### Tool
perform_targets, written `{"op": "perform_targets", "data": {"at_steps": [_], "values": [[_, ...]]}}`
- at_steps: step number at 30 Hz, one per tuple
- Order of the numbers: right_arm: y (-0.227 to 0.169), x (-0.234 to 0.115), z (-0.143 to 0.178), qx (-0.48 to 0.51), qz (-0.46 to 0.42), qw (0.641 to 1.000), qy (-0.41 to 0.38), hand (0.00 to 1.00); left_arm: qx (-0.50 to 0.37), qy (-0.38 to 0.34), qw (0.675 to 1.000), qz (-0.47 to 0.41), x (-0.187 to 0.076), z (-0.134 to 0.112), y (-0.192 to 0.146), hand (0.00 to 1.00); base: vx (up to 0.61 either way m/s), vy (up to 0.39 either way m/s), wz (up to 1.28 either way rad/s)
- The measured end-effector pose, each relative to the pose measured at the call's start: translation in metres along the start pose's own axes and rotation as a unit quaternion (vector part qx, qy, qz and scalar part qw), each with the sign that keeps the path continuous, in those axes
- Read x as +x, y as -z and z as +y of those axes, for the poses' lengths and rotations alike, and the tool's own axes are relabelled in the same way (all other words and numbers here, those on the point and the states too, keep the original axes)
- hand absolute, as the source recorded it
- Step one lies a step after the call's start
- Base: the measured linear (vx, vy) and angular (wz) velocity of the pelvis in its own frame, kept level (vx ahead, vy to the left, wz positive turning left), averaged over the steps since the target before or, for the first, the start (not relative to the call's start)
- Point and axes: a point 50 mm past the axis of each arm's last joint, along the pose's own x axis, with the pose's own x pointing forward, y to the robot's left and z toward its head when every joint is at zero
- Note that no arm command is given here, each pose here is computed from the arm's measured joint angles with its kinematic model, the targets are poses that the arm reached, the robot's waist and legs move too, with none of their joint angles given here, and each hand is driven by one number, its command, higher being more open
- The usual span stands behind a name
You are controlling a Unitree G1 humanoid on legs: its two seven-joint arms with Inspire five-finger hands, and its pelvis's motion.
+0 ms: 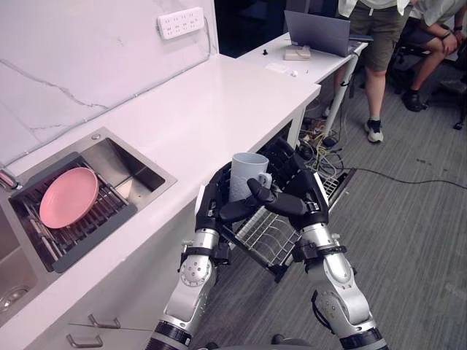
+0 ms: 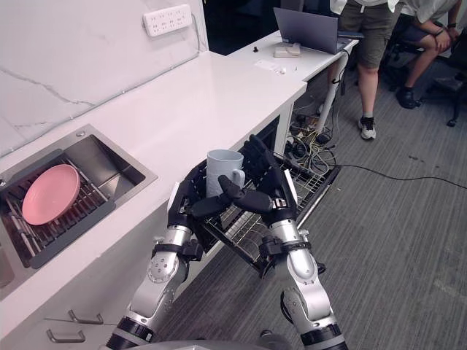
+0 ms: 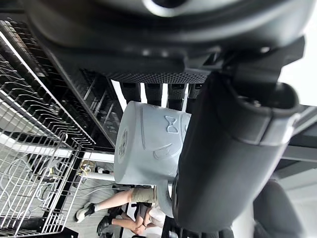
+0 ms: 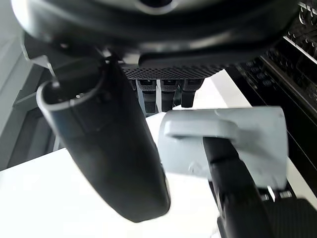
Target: Walk over to the sink, pick up the cup, carry it to the dishwasher, place the cup inside the dishwasher, then close the dishwasher door
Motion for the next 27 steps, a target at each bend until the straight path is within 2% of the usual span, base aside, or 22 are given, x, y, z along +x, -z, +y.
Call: {"op": "perform_targets", "data": {"at_steps": [2, 9, 10, 25, 26, 27], "values": [[0.001, 0.002, 0.0, -0.004, -0.001, 1.0, 0.013, 0.9, 0.0, 0.018, 1.0, -0.012, -0.001, -0.009, -0.005, 0.3, 0.0, 0.007, 0.1], [-0.004, 0.012, 0.005, -0.028, -0.016, 0.999, 0.016, 0.9, 0.002, 0.019, 1.0, -0.017, -0.001, -0.011, -0.007, 0.3, 0.0, 0.013, 0.07], [-0.004, 0.014, 0.006, -0.027, -0.017, 0.999, 0.016, 0.3, 0.002, 0.02, 1.0, -0.018, -0.001, -0.011, -0.008, 0.3, -0.01, 0.01, 0.06], [0.001, 0.021, 0.004, 0.043, -0.002, 0.999, 0.023, 0.3, 0.008, 0.01, 1.0, -0.017, -0.002, -0.016, -0.007, 0.3, -0.01, 0.009, 0.03], [0.001, 0.021, 0.004, 0.043, -0.004, 0.999, 0.023, 0.3, 0.009, 0.009, 1.0, -0.018, -0.002, -0.016, -0.008, 0.9, -0.01, 0.018, 0.04], [0.0, 0.021, 0.004, 0.043, -0.006, 0.999, 0.023, 0.3, 0.009, 0.009, 1.0, -0.02, -0.002, -0.017, -0.009, 0.9, -0.01, 0.018, 0.03]]}}
